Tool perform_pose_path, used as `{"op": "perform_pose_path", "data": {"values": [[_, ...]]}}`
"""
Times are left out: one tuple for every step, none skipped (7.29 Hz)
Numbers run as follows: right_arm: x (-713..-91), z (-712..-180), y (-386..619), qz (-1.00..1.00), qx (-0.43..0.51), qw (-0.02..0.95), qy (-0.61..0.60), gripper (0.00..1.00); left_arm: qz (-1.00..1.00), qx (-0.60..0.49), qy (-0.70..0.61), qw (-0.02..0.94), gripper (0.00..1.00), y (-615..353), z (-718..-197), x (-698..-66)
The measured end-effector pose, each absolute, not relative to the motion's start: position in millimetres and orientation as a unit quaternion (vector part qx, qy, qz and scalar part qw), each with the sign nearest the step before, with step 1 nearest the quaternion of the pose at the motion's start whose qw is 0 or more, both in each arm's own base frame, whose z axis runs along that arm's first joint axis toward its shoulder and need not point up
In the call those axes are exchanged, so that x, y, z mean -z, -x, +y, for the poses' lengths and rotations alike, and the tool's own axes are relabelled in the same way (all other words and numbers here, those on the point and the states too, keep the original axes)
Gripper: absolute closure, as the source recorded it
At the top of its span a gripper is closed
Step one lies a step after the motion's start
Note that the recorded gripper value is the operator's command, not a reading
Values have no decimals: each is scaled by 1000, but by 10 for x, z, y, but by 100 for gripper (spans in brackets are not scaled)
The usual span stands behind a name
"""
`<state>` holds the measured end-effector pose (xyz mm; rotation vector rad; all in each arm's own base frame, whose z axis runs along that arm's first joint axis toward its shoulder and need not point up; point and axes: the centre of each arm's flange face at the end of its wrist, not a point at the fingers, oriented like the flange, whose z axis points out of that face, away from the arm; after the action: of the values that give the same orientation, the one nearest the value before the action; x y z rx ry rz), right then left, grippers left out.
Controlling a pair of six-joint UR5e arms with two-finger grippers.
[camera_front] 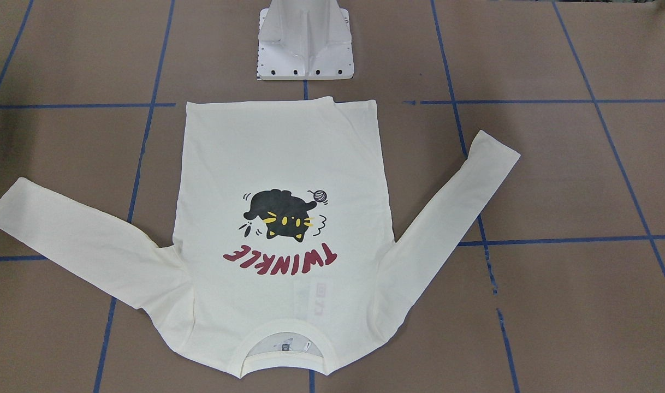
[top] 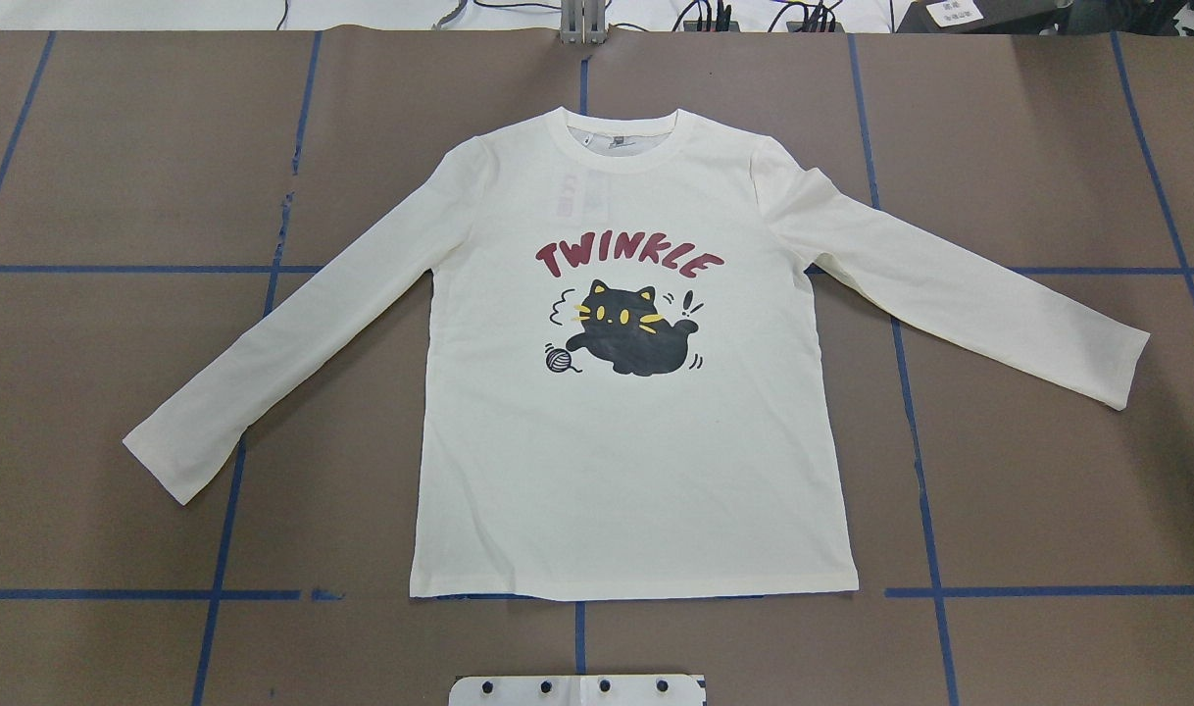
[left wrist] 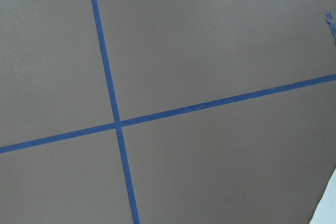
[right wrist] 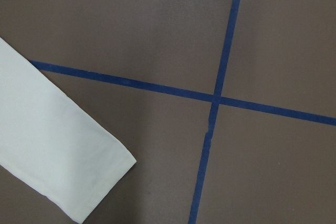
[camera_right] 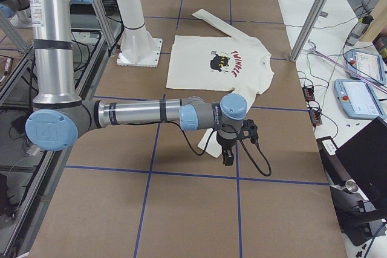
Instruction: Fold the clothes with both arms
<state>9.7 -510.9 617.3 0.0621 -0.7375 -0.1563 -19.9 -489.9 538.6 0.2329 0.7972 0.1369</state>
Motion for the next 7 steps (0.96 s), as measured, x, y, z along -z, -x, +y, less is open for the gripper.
{"op": "perform_pose_path", "data": {"values": [[-6212,-5106,-96,-359,74,930,-24,0,387,-69,-113,913,0,183,-4896,-5387],[-6254,-5092,-97,-359,72,930,-19,0,387,-74,-111,912,0,140,-4898,-5391],[-6298,-5080,-96,-361,70,930,-15,0,388,-77,-107,912,0,94,-4904,-5420],[-6322,-5073,-93,-363,68,929,-12,0,388,-80,-103,912,0,57,-4900,-5437],[-6326,-5076,-49,-366,72,928,-11,0,389,-81,-102,912,0,39,-4889,-5434],[-6318,-5084,40,-370,80,925,-9,0,390,-81,-101,912,0,31,-4879,-5428],[-6302,-5087,151,-377,92,922,-12,0,390,-81,-101,912,0,30,-4876,-5428]]}}
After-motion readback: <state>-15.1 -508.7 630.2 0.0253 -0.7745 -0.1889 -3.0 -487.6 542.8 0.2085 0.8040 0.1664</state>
